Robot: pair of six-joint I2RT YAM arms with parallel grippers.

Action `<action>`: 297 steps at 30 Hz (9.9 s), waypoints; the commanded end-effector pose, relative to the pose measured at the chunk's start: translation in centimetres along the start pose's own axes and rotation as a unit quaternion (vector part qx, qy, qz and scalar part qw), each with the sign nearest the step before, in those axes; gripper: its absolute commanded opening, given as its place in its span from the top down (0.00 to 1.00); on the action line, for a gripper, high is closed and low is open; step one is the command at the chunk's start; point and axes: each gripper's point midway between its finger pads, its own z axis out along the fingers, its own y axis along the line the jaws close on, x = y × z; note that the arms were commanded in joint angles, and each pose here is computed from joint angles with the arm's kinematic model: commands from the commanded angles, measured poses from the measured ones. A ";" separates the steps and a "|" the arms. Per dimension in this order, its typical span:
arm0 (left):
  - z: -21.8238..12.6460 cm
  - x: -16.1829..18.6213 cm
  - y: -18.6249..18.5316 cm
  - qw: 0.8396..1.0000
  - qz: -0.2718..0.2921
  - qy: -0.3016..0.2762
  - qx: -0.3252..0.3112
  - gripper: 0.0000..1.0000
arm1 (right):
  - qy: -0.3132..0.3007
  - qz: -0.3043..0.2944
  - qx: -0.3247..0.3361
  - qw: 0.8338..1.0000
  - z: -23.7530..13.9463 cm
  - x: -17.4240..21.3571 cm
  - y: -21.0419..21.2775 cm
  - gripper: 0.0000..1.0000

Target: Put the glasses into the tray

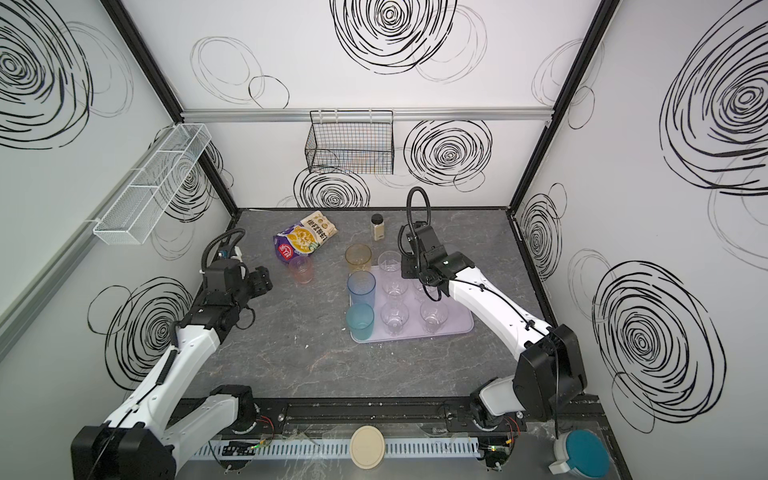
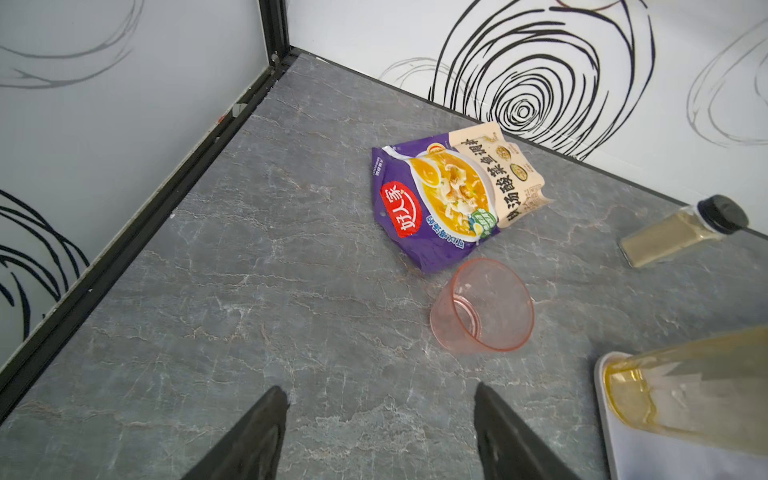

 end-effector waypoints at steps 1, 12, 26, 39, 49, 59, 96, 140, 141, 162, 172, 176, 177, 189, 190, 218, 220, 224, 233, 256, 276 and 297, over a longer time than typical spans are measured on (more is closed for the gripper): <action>0.2 -2.4 -1.8 0.999 -0.020 -0.017 0.033 0.26 | -0.038 -0.008 -0.010 0.999 -1.1 -0.7 -0.2 0.54; 5.3 0.7 -6.7 0.997 0.051 0.049 0.037 0.37 | -0.047 0.002 -0.019 0.999 -1.8 0.6 -1.0 0.53; 10.4 3.0 -7.0 0.994 0.064 0.088 0.014 0.44 | -0.042 0.008 -0.035 0.998 -1.5 1.3 -0.7 0.53; 12.7 5.6 -5.4 0.990 0.073 0.120 -0.025 0.80 | -0.051 0.015 -0.052 0.997 -1.8 1.4 -0.2 0.52; 8.3 4.3 -6.8 0.991 0.067 0.110 0.020 0.94 | -0.050 0.015 -0.068 0.996 -2.2 0.9 1.3 0.53; -2.0 6.5 -9.0 0.978 0.122 0.138 0.093 1.00 | -0.052 -0.008 -0.130 0.990 -2.7 0.9 9.1 0.52; 1.5 15.7 -7.6 0.952 0.113 0.268 0.101 0.82 | 0.061 -0.128 -0.217 0.966 0.7 9.7 25.7 0.51; -4.6 -0.3 -3.2 0.997 0.032 -0.057 0.050 0.46 | 0.089 -0.178 -0.159 0.967 6.6 9.1 27.2 1.00; -4.9 -0.6 -3.2 0.996 0.032 -0.062 0.050 0.46 | 0.082 -0.176 -0.171 0.966 5.7 8.4 27.6 1.00; -7.4 -0.7 -10.7 0.979 0.131 -0.134 0.079 0.40 | -0.078 0.039 -0.054 0.995 -6.0 -4.4 -0.1 1.00; -5.0 2.8 -10.5 0.982 0.141 -0.099 0.083 0.36 | -0.070 0.195 0.175 0.963 -8.4 3.5 -20.2 1.00; -4.5 3.7 -10.6 0.983 0.142 -0.079 0.090 0.35 | -0.028 0.229 0.181 0.956 -6.9 7.0 -21.4 1.00; -4.5 3.8 -10.6 0.983 0.141 -0.079 0.091 0.35 | -0.024 0.238 0.179 0.954 -6.8 7.6 -21.5 1.00; -3.5 4.6 -10.4 0.984 0.144 -0.059 0.086 0.33 | 0.044 0.267 0.148 0.951 -2.7 12.3 -19.9 1.00; -3.4 4.7 -10.3 0.984 0.146 -0.056 0.083 0.33 | 0.052 0.258 0.160 0.952 -2.6 12.5 -19.7 1.00; -3.0 3.9 -8.9 0.988 0.126 -0.055 0.077 0.32 | 0.086 0.239 0.196 0.947 -2.0 13.0 -19.0 0.62; -3.0 3.7 -8.9 0.988 0.116 -0.056 0.082 0.32 | 0.071 0.226 0.179 0.955 -2.6 11.3 -18.3 0.57; -3.3 3.1 -9.1 0.989 0.075 -0.065 0.109 0.32 | 0.033 0.210 0.171 0.962 -4.6 7.2 -17.8 0.52; -4.3 -1.2 -11.0 0.980 0.084 -0.135 0.122 0.22 | -0.278 0.235 0.180 0.914 -9.7 -4.7 -23.6 0.43; -3.1 -2.8 0.6 0.920 0.071 -0.364 -0.129 0.09 | -0.303 0.159 0.318 0.884 -0.4 3.0 -28.8 0.34; 4.3 0.2 -1.0 0.952 0.120 -0.280 -0.039 0.04 | -0.337 0.077 0.247 0.905 0.3 2.4 -25.4 0.30; 3.5 1.2 -0.8 0.948 0.107 -0.298 0.035 0.04 | -0.374 0.072 0.238 0.893 -1.0 3.5 -24.9 0.00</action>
